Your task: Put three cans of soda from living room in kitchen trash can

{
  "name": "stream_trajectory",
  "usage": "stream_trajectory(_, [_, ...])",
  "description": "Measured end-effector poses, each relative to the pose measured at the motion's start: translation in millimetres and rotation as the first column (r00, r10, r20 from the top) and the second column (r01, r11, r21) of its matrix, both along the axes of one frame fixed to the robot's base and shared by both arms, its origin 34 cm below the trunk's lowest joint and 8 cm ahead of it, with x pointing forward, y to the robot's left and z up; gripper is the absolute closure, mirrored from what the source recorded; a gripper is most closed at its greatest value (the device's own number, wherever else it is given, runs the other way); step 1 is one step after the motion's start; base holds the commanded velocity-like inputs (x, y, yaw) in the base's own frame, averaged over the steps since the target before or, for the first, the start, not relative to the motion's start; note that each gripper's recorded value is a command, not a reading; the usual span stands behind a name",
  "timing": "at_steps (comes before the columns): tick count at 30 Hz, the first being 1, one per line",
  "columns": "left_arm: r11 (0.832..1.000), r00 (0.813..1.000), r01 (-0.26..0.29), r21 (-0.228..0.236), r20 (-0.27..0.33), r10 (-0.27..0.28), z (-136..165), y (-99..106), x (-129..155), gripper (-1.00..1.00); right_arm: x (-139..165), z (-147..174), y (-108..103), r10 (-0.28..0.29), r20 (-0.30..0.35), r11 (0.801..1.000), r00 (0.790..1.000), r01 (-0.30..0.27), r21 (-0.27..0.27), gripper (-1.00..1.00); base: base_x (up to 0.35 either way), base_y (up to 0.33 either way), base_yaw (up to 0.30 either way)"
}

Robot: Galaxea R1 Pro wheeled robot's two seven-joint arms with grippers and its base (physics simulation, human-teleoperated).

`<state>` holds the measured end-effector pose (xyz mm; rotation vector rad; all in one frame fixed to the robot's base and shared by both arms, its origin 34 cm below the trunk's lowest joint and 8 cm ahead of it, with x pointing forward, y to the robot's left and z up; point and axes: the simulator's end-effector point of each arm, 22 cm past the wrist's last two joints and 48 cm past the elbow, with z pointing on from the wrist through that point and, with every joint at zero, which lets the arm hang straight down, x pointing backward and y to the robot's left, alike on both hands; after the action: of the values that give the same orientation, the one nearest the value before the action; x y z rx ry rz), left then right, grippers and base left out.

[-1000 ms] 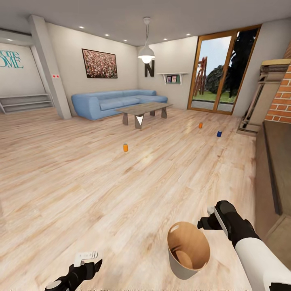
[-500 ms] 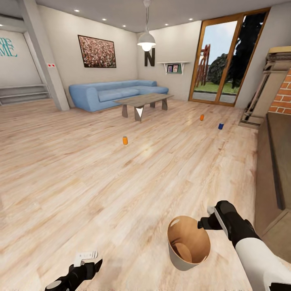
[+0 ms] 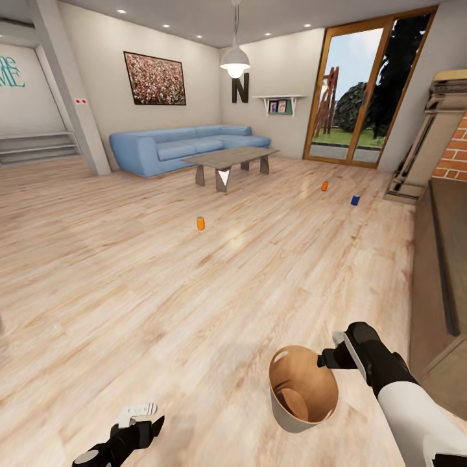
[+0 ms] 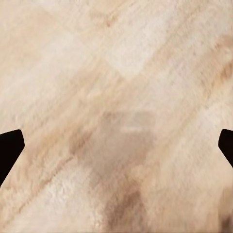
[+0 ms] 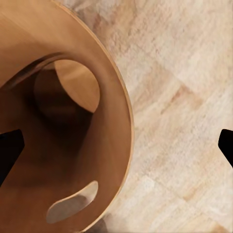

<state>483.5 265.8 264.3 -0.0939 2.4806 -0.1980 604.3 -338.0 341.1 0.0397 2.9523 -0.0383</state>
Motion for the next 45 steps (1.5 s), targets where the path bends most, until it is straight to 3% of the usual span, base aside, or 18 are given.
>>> stream_trajectory(18, [1.0, 1.0, -0.002, 0.002, 0.007, 0.002, 0.9, 0.5, 1.2, -1.0, 0.0, 0.0, -0.3, -0.002, 0.0, 1.0, 1.0, 0.002, 0.001, -1.0, 0.053, 0.0, 0.0])
stream_trajectory(38, [1.0, 0.997, -0.001, 0.002, -0.083, 0.001, -34.5, 0.5, -21.4, -1.0, -15.4, -44.4, 0.1, -0.001, -0.082, 1.0, 0.997, 0.001, 0.002, -1.0, 0.0, 0.0, 0.0])
stream_trajectory(45, [1.0, 0.997, -0.001, 0.002, -0.083, 0.001, -34.5, 0.5, -21.4, -1.0, -15.4, -44.3, -0.2, -0.002, -0.082, 1.0, 0.997, 0.002, 0.003, -1.0, 0.0, 0.0, 0.0])
